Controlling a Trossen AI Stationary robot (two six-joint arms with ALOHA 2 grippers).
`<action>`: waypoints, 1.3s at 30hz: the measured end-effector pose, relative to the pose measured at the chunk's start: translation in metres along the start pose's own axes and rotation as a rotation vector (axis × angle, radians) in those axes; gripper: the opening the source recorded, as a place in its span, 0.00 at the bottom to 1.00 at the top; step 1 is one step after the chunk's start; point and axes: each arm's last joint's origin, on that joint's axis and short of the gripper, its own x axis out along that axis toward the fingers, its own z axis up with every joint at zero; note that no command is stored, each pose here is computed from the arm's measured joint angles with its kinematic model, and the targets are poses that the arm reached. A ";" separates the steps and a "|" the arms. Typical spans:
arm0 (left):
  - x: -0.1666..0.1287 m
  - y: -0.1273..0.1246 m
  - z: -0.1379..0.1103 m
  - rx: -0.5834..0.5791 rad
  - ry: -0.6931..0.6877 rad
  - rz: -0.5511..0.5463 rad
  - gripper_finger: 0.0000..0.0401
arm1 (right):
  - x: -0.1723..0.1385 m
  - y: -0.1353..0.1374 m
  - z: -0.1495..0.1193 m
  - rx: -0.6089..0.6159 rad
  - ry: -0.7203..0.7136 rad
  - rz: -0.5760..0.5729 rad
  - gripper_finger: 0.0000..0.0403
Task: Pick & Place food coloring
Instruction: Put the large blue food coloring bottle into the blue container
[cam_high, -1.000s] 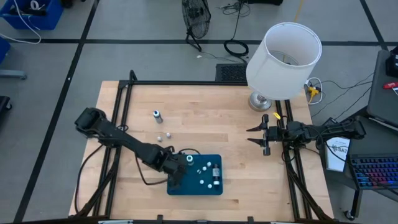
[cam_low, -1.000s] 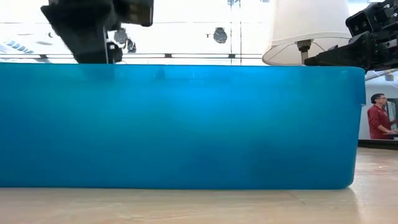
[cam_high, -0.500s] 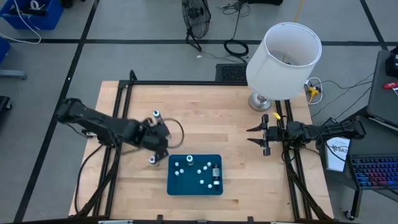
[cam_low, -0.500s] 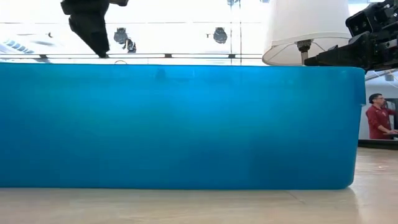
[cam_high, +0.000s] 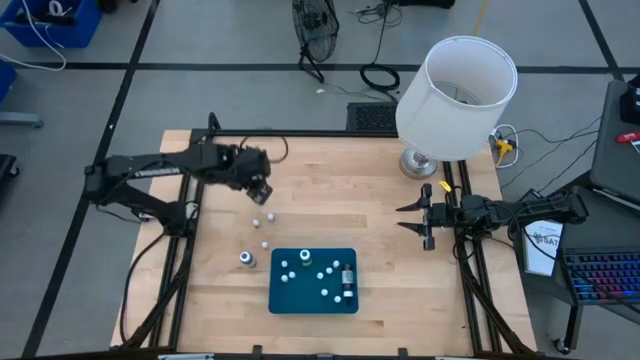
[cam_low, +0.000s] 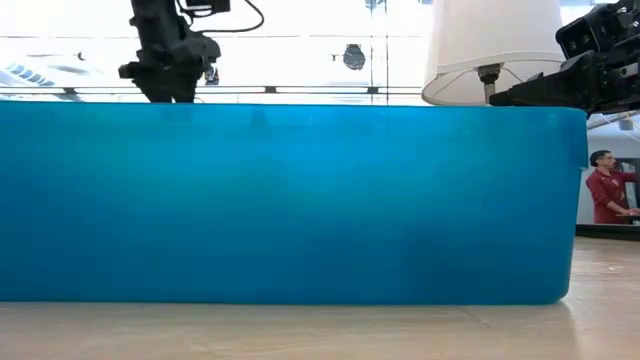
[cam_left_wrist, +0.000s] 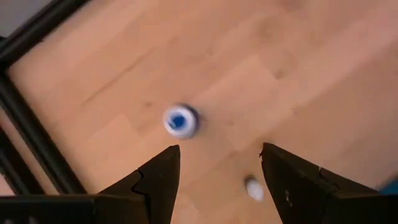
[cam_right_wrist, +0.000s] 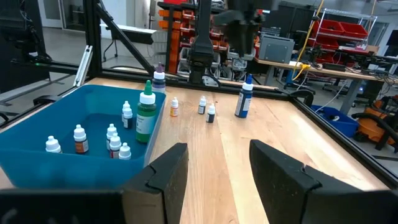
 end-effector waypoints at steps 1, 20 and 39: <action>0.002 0.005 0.004 -0.018 0.001 0.010 0.57 | 0.000 0.000 0.000 0.000 0.000 0.000 0.40; 0.047 0.053 0.022 -0.154 0.107 -0.097 0.57 | 0.000 0.000 0.000 0.000 0.000 0.000 0.40; 0.098 0.052 -0.002 -0.149 0.116 -0.172 0.57 | 0.000 0.000 0.000 0.000 0.000 0.000 0.40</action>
